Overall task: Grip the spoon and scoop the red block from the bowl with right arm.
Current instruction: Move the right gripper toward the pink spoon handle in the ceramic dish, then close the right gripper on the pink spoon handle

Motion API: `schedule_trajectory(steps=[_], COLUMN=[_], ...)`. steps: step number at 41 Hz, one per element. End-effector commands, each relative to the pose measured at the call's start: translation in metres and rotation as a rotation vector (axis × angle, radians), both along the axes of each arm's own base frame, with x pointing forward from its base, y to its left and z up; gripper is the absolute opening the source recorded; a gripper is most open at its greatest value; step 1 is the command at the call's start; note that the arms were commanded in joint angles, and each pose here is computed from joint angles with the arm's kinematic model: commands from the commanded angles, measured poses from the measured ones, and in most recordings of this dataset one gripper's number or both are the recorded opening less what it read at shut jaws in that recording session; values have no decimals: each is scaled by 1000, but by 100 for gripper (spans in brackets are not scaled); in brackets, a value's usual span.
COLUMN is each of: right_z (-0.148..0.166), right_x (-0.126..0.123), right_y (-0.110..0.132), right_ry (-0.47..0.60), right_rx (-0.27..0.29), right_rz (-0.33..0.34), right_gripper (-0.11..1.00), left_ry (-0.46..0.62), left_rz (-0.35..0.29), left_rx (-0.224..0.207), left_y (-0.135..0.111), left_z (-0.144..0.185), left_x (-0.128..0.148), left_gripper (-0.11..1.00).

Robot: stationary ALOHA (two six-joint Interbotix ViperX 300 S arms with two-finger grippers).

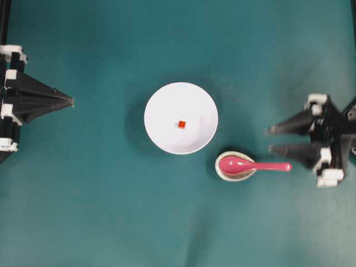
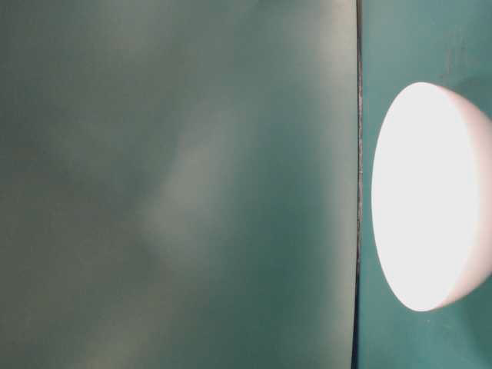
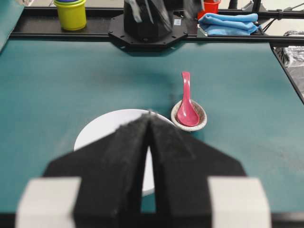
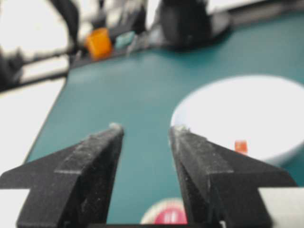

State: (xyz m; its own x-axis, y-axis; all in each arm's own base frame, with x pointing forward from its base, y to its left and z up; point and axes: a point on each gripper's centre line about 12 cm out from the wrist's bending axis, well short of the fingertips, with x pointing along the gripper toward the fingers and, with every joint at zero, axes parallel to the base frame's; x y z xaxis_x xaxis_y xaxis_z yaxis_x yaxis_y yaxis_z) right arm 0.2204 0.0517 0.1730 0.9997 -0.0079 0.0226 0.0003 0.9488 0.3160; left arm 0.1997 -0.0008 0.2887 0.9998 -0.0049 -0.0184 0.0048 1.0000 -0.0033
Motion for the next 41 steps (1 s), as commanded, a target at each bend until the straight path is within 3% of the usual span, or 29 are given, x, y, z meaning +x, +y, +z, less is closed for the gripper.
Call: schedule_trajectory(steps=[1,12,24,41], right_z=[-14,-50,-73,-87], right_x=[-1,-17,-23,-23], right_y=[12,19,25,31], right_ry=[54,213,364,409], right_rx=[13,-16,-55,-109], right_rz=[-6,-42,4,34], right_gripper=[51,51,51,50], left_ry=[-31,-31,-26,-14], left_rz=[1,6,12,44], left_rx=[3,3,3,5], left_y=[0,1,2,9], left_z=[11,11,10,6], left_x=[2,2,1,2], left_gripper=[0,0,0,0])
